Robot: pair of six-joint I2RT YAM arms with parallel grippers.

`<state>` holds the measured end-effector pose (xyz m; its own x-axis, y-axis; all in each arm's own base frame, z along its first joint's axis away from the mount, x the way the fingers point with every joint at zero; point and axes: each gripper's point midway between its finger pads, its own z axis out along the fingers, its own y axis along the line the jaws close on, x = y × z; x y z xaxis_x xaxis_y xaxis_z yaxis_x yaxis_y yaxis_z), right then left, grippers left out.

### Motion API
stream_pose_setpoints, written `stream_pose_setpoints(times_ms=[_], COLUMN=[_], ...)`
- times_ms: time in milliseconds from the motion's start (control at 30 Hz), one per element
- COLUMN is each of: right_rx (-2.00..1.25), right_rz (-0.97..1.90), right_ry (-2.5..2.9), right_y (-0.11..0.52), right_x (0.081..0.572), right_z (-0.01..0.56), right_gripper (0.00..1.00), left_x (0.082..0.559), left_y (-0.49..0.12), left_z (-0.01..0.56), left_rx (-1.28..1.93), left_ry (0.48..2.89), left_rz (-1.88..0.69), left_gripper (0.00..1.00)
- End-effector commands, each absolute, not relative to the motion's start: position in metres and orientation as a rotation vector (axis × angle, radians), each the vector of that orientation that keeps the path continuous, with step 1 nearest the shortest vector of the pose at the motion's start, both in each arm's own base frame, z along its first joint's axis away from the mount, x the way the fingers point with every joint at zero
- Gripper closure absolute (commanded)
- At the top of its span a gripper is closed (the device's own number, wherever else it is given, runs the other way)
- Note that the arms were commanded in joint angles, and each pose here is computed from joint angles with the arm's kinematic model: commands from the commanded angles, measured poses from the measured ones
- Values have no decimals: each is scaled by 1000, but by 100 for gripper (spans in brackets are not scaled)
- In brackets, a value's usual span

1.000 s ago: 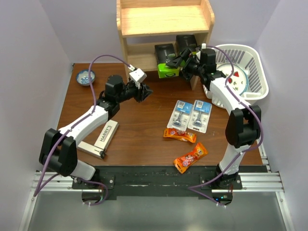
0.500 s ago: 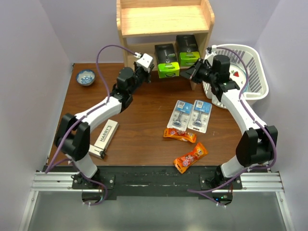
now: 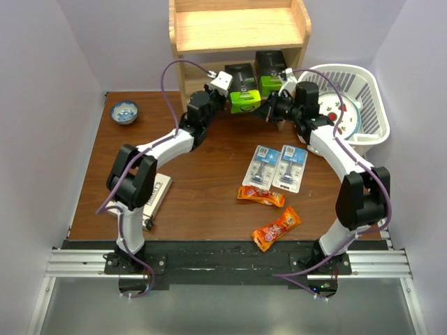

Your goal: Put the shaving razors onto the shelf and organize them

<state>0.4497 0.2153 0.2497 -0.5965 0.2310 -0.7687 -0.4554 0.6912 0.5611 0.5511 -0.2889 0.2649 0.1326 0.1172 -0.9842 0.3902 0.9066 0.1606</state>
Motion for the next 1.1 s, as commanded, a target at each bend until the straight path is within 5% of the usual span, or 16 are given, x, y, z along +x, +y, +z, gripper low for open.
stream_pose_setpoints(times_ms=[0, 1067], right_rx=[-167, 30], right_rz=[970, 722], right_ry=[1886, 1841], right_y=[227, 199], right_x=[472, 547], right_z=[279, 279], right_gripper=[100, 100], left_x=[567, 603], left_y=[-299, -313], left_z=[304, 297], left_rx=[397, 357], left_ry=[1311, 1293], left_rz=[-250, -235], left_gripper=[100, 100])
